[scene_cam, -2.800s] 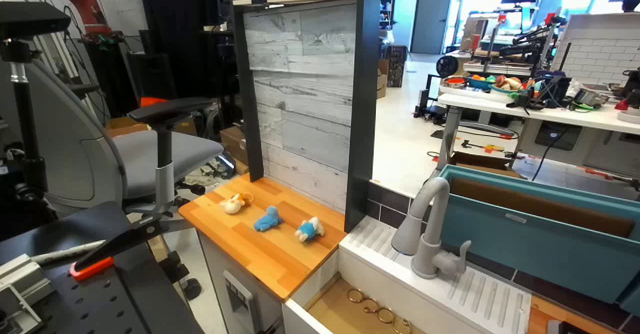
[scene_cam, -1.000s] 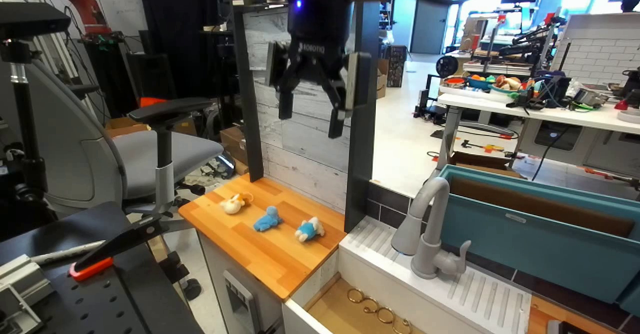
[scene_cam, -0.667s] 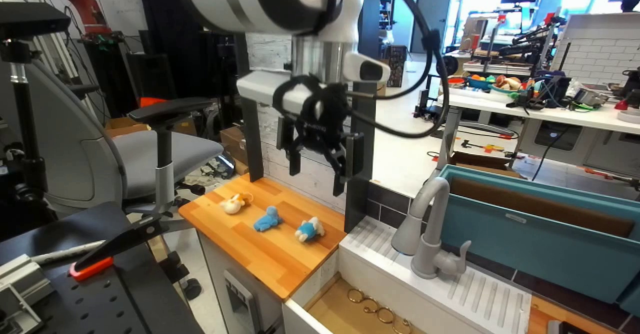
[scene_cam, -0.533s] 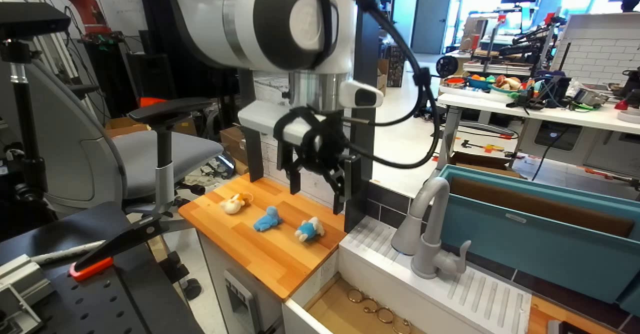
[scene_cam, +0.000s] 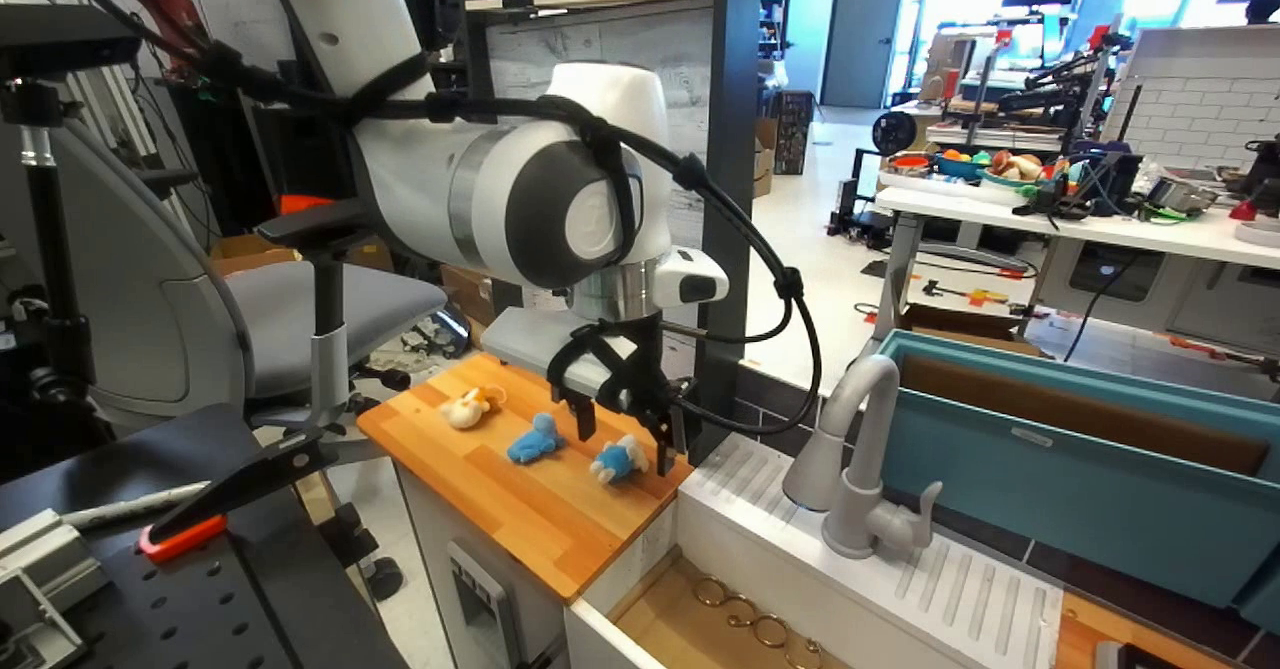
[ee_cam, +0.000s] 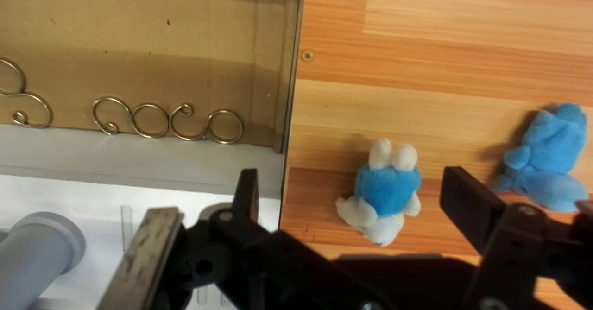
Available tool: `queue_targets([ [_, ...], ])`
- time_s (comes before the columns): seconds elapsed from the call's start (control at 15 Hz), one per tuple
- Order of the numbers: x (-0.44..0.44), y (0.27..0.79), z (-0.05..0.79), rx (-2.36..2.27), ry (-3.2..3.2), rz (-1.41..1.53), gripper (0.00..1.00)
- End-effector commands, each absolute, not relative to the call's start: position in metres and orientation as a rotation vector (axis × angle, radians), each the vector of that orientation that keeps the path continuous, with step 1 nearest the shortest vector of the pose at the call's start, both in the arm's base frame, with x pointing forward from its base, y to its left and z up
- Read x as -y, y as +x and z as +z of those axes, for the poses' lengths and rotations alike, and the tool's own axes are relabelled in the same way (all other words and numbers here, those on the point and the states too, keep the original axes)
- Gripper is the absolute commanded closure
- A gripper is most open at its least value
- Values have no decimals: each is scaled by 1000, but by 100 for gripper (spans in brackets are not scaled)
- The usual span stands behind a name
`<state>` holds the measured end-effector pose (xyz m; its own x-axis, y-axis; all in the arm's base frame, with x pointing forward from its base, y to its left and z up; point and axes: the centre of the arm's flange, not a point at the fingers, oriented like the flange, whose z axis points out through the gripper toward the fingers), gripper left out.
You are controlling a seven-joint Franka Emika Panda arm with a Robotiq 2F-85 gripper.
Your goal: Move the right blue doll forward
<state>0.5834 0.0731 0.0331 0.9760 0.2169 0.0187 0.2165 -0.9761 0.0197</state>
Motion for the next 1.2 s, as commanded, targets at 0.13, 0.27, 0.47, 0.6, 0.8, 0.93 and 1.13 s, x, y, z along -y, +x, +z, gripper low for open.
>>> queue_targets([
  [0.13,-93,601,2,-398,3110,120,0],
  [0.27,-99,605,-8,-407,3108,122,0],
  [0.47,-108,609,-24,-433,3099,127,0],
  [0.6,-113,611,-33,-453,3092,126,26],
  [0.8,-118,610,-41,-470,3088,115,50],
  [0.93,-120,611,-38,-476,3077,123,63],
  [1.13,-121,608,-34,-490,3072,133,86],
])
